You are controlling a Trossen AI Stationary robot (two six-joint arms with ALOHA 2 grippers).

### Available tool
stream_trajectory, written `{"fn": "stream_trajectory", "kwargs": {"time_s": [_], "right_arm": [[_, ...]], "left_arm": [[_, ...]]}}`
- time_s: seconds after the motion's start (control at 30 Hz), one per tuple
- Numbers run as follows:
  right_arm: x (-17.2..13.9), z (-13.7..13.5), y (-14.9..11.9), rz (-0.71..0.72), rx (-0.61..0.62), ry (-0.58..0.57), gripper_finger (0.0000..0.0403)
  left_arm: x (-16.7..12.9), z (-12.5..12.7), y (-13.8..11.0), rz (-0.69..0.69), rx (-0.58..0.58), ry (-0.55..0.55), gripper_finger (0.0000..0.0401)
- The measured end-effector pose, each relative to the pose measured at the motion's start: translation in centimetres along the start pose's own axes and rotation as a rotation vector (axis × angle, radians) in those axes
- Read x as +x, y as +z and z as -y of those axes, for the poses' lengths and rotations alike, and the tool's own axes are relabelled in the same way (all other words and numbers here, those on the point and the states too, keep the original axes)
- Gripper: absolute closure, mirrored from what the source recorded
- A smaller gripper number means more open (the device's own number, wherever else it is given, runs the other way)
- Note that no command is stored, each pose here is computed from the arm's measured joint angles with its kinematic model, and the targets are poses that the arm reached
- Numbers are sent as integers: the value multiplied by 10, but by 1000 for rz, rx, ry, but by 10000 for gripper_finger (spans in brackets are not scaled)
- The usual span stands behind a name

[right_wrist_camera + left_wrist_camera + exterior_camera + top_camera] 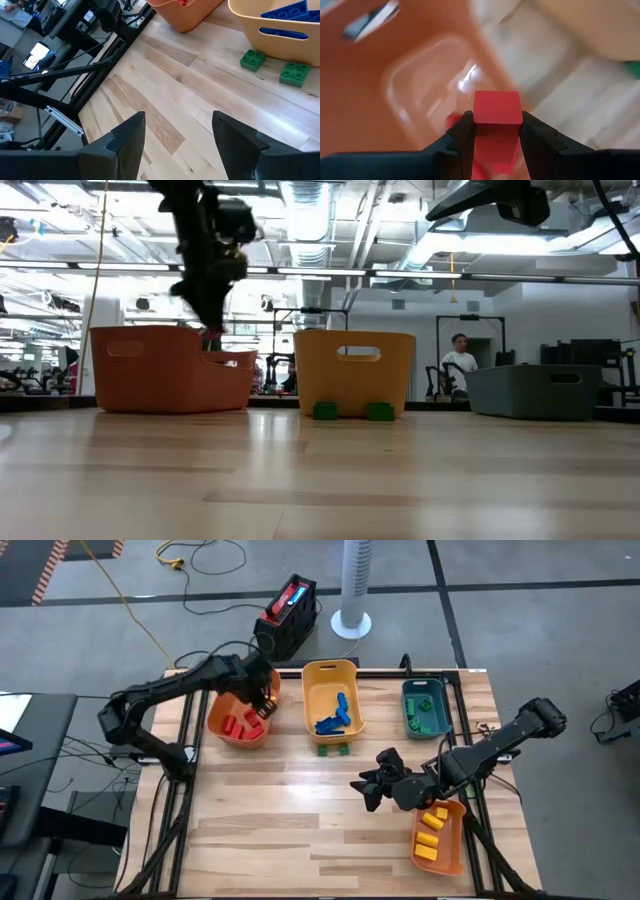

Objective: Sort blocks
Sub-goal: Put the red block into the top orange bin, then adjust the yellow bin

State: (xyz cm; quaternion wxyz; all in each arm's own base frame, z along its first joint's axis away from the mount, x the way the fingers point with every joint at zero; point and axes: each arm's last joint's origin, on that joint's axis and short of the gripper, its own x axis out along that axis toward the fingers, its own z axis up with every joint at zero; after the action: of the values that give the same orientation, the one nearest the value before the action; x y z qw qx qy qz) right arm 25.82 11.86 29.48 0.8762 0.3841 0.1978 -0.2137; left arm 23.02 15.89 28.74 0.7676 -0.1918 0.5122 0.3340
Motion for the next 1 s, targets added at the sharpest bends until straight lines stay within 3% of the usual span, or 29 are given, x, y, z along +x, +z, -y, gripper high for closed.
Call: {"fn": "stream_trajectory", "kwargs": {"time_s": [0.23, 0.43, 0.53, 0.67, 0.8, 0.9, 1.0], "right_arm": [[0, 0, 0, 5, 1, -2, 163], [0, 0, 0, 8, 1, -4, 163], [1, 1, 2, 11, -2, -11, 163], [2, 2, 3, 15, -14, -16, 163], [2, 2, 4, 16, -20, -16, 163], [2, 2, 4, 17, -24, -15, 163], [3, 3, 3, 13, -32, -25, 163]], "left_arm": [[28, -30, -22, -143, -131, 36, 274], [33, -28, -27, -168, -84, -16, 127], [23, -23, -19, -116, -77, -30, 88], [-1, -8, -11, 9, -39, -8, 89], [-10, 0, -14, 45, -40, 19, 107], [-16, 14, -16, 60, -28, -98, 119], [-25, 49, -18, 124, 13, -223, 131]]}}
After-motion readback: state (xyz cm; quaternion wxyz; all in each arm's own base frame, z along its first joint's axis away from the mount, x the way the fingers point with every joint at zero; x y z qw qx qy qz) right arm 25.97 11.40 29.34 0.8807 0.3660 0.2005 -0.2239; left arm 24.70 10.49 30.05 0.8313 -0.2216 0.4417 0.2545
